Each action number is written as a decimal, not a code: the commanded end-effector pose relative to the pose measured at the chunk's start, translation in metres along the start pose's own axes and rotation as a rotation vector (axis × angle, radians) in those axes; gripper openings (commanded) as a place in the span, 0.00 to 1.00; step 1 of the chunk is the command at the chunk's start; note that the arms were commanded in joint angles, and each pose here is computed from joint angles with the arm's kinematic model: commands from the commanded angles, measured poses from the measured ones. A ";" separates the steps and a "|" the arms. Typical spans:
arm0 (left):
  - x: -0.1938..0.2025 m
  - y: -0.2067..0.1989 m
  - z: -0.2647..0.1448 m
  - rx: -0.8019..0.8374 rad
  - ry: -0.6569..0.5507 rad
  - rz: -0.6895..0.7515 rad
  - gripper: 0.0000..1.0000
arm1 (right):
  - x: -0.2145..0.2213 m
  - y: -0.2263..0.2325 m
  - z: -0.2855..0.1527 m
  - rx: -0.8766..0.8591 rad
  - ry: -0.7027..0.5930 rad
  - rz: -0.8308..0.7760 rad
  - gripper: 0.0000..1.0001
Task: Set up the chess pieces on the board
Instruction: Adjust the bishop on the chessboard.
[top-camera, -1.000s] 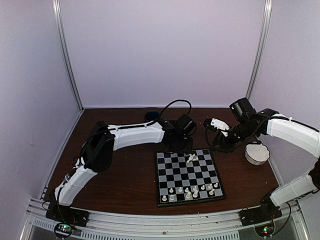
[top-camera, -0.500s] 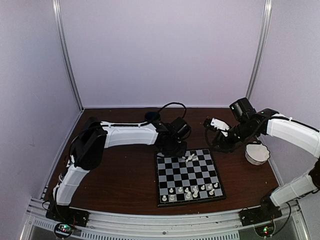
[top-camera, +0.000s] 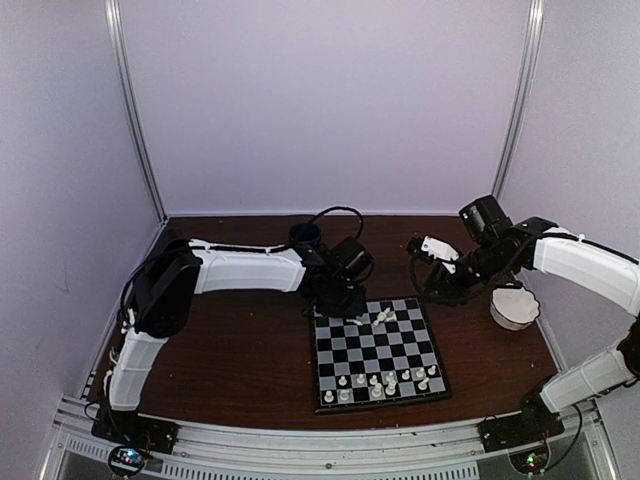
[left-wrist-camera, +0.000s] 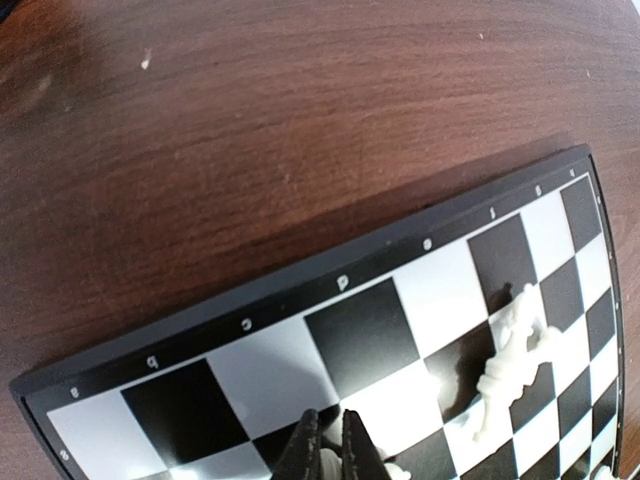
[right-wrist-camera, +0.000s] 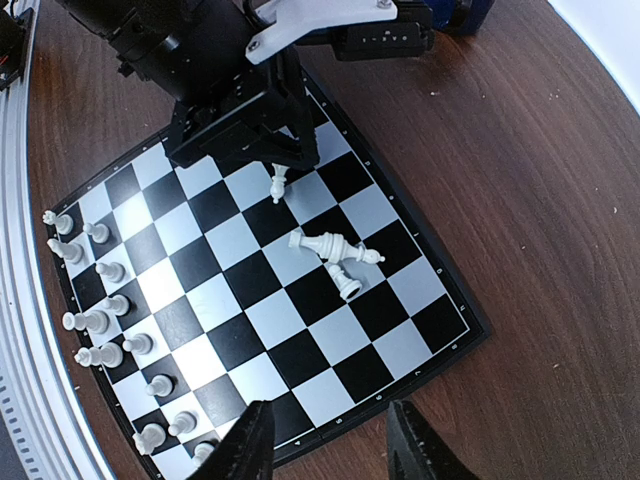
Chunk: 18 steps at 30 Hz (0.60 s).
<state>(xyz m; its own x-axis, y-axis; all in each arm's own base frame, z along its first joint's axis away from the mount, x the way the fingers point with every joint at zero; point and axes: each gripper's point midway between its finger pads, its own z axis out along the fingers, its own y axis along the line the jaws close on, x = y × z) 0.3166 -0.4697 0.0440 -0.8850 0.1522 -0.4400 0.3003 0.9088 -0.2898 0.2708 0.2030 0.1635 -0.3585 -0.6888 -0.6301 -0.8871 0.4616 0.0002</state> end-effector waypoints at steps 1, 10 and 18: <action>-0.016 -0.008 -0.019 0.072 -0.044 -0.044 0.10 | 0.006 0.002 0.003 -0.016 0.012 0.007 0.41; -0.018 -0.010 -0.024 0.087 -0.050 -0.021 0.27 | 0.007 0.002 0.005 -0.023 0.018 0.007 0.41; -0.005 0.001 -0.030 0.064 -0.005 0.034 0.28 | 0.007 0.002 0.005 -0.027 0.020 0.006 0.41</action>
<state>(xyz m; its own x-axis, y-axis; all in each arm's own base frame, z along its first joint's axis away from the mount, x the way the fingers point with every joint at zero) 0.3141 -0.4658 0.0530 -0.8827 0.1554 -0.4436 0.3186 0.8916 -0.3216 0.2712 0.2032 0.1603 -0.3615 -0.6931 -0.6236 -0.8884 0.4591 0.0047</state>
